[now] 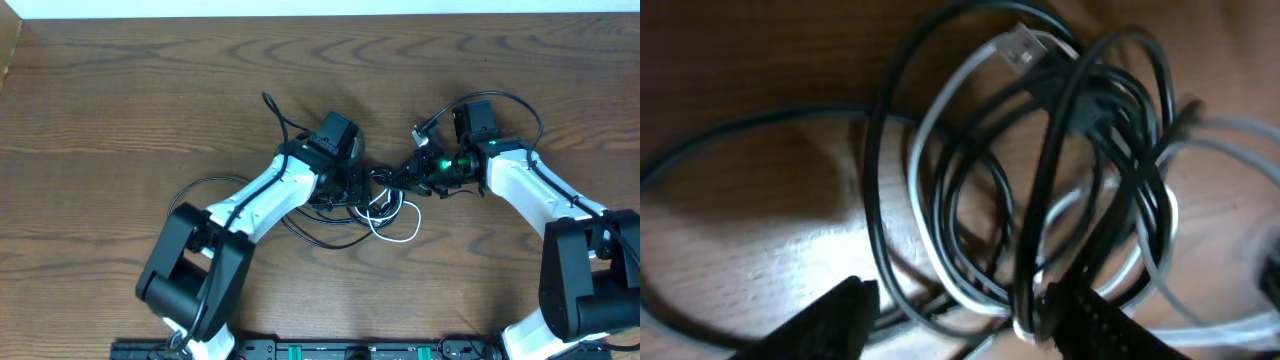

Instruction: Untangle cables

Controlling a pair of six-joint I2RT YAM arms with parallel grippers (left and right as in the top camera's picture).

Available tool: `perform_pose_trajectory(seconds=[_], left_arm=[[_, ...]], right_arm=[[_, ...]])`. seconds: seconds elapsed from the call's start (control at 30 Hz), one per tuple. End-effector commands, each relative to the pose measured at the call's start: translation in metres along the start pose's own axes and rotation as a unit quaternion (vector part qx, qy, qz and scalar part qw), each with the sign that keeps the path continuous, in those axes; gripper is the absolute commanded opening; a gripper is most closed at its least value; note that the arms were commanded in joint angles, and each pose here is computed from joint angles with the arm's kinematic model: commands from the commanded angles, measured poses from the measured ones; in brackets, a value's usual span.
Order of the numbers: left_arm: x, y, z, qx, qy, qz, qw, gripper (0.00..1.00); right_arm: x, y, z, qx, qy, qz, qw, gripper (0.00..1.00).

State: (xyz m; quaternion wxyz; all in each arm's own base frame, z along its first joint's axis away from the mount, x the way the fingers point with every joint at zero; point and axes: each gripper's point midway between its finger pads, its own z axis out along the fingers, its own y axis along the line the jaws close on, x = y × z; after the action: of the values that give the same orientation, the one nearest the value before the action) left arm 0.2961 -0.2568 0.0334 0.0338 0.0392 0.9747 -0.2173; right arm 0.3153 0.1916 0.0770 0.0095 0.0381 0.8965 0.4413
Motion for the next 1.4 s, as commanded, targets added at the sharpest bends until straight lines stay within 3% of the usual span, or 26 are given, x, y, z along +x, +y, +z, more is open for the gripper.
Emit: perform_pose_trajectory(seconds=[0.0, 0.13, 0.33, 0.4, 0.63, 0.9, 1.37], left_arm=[[0.002, 0.005, 0.013, -0.004, 0.012, -0.005, 1.0, 0.58], [0.002, 0.009, 0.02, -0.008, 0.014, -0.006, 1.0, 0.58], [-0.004, 0.033, 0.019, -0.074, -0.009, -0.009, 0.997, 0.25], [-0.003, 0.047, 0.016, -0.112, -0.013, -0.012, 0.994, 0.21], [0.008, 0.106, -0.007, -0.275, -0.014, -0.013, 0.961, 0.2], [0.014, 0.139, -0.032, -0.372, -0.011, -0.006, 0.928, 0.21], [0.039, 0.197, -0.032, -0.4, 0.015, -0.064, 0.914, 0.2]], right_arm=[[0.002, 0.005, 0.002, -0.013, 0.007, -0.012, 1.0, 0.01], [0.002, 0.005, 0.002, -0.013, 0.007, -0.012, 1.0, 0.01], [0.002, 0.005, 0.002, -0.013, 0.007, -0.012, 1.0, 0.01], [0.002, 0.005, 0.002, -0.013, 0.008, -0.012, 1.0, 0.01], [0.011, 0.037, -0.003, -0.106, 0.031, -0.083, 0.99, 0.01], [0.009, 0.04, -0.008, -0.124, 0.027, -0.1, 0.987, 0.01], [-0.014, -0.022, -0.053, -0.06, -0.035, -0.017, 0.997, 0.01]])
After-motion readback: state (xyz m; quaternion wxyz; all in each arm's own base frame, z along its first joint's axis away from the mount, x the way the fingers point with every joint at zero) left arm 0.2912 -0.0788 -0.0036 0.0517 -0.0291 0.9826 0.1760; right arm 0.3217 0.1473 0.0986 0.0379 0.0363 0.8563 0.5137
